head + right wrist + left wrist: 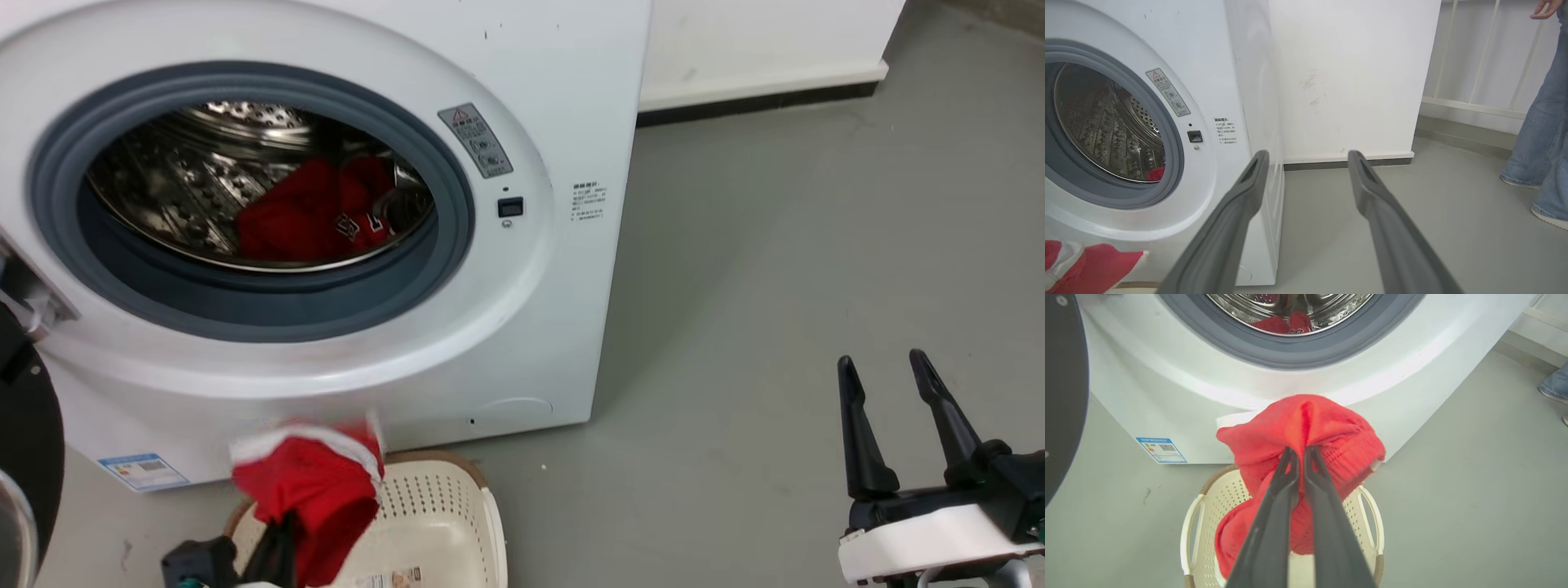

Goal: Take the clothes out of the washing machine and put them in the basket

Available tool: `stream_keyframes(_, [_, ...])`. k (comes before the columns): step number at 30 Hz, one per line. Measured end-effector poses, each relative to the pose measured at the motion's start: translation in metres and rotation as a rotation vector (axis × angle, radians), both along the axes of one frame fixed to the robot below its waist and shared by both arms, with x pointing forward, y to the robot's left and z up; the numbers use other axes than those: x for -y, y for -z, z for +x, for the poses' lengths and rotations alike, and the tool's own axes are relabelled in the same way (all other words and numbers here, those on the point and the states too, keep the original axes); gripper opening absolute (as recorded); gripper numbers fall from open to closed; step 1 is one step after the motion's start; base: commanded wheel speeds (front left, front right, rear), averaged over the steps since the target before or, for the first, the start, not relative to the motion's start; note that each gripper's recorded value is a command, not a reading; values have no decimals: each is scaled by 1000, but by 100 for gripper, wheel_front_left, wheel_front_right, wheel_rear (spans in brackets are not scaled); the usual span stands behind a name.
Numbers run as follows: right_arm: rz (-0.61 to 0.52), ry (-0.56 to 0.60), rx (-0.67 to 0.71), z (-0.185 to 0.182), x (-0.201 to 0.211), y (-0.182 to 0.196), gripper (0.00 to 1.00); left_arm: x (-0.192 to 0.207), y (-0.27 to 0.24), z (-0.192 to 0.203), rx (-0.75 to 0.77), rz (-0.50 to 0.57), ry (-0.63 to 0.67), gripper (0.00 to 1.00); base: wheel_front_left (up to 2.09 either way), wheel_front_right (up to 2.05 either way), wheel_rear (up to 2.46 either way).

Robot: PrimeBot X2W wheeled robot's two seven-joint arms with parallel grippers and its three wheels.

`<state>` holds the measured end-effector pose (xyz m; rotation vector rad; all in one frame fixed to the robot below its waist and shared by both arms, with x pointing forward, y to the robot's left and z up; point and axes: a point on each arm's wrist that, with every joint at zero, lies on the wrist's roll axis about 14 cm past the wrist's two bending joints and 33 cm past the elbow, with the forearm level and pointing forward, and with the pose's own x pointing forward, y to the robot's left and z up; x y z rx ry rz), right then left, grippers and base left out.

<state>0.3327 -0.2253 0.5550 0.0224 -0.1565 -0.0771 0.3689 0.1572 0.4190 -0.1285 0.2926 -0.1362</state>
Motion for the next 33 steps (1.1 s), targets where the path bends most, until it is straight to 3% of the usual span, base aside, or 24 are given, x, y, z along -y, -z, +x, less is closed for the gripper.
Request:
stream_keyframes(5, [1, 0, -14, 15, 1, 5, 100, 14, 42, -2, -124, -40, 1, 0, 0, 0, 0])
stream_keyframes(17, [-9, -2, -115, 60, 2, 49, 100, 21, 132, 48, -324, -18, 21, 0, 0, 0, 0])
stream_keyframes(23, [-15, 21, -168, 73, 12, 76, 100, 26, 199, 28, -535, 19, 54, 0, 0, 0, 0])
stream_keyframes(33, [-15, 30, -218, 83, 16, 101, 100, 31, 247, 12, -717, 25, 55, 0, 0, 0, 0])
